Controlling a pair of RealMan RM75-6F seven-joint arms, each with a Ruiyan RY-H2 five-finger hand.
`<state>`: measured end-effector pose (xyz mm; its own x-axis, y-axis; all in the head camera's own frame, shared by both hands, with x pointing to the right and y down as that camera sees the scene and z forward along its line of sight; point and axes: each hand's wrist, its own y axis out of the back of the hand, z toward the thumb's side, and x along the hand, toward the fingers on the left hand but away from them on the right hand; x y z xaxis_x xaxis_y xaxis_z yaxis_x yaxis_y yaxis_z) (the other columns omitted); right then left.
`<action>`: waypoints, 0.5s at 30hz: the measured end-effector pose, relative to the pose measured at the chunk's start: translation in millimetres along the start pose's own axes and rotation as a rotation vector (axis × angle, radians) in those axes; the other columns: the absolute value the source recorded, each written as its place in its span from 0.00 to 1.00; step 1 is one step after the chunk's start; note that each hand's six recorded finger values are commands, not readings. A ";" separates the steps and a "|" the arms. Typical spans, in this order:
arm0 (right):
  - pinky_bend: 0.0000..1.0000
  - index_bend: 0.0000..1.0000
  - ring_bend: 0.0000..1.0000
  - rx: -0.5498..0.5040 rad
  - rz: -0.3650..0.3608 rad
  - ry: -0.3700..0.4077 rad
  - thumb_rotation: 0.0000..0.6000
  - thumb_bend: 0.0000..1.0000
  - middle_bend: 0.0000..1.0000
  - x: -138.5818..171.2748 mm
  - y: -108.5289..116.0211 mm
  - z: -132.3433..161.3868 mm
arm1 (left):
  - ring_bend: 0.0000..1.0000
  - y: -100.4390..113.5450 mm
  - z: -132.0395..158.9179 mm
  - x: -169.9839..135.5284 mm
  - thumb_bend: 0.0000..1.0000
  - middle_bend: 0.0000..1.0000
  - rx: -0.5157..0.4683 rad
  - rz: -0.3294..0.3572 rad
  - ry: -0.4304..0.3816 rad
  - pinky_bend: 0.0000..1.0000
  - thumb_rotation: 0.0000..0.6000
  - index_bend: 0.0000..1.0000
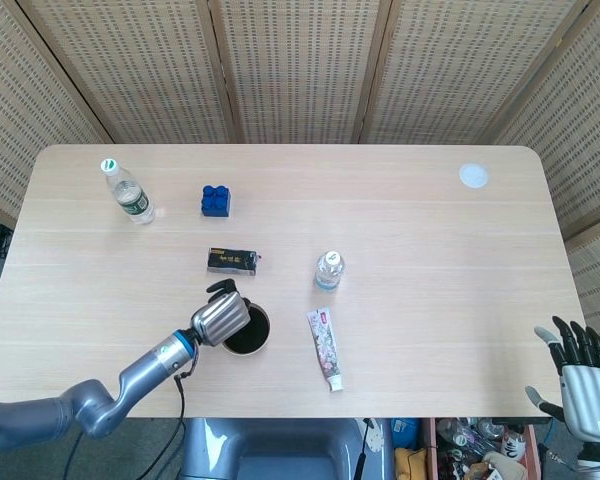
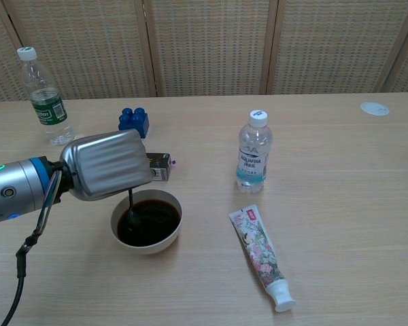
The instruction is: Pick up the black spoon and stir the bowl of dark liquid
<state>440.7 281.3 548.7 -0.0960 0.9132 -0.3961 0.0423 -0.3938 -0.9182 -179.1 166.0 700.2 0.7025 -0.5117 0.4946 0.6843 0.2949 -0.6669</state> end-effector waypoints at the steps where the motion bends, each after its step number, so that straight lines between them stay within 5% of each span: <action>1: 0.01 0.23 0.01 0.000 0.000 0.000 1.00 0.20 0.14 0.0 0.1 0.1 | 0.82 -0.2 -0.3 -0.8 0.56 0.90 0.000 -0.003 0.002 0.71 1.00 0.64; 9: 0.01 0.23 0.01 0.000 -0.004 0.002 1.00 0.20 0.14 0.4 1.0 0.3 | 0.82 1.9 -1.5 -3.7 0.33 0.90 -0.004 -0.015 0.016 0.71 1.00 0.55; 15: 0.01 0.23 0.01 0.001 -0.006 0.003 1.00 0.20 0.14 0.6 1.5 0.8 | 0.82 3.2 -2.1 -3.6 0.28 0.90 -0.011 -0.015 0.021 0.71 1.00 0.53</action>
<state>439.9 281.2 547.0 -0.0932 0.9159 -0.3905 0.0410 -0.3883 -0.9206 -179.9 167.2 695.1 0.6881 -0.5331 0.4923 0.6921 0.2782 -0.6660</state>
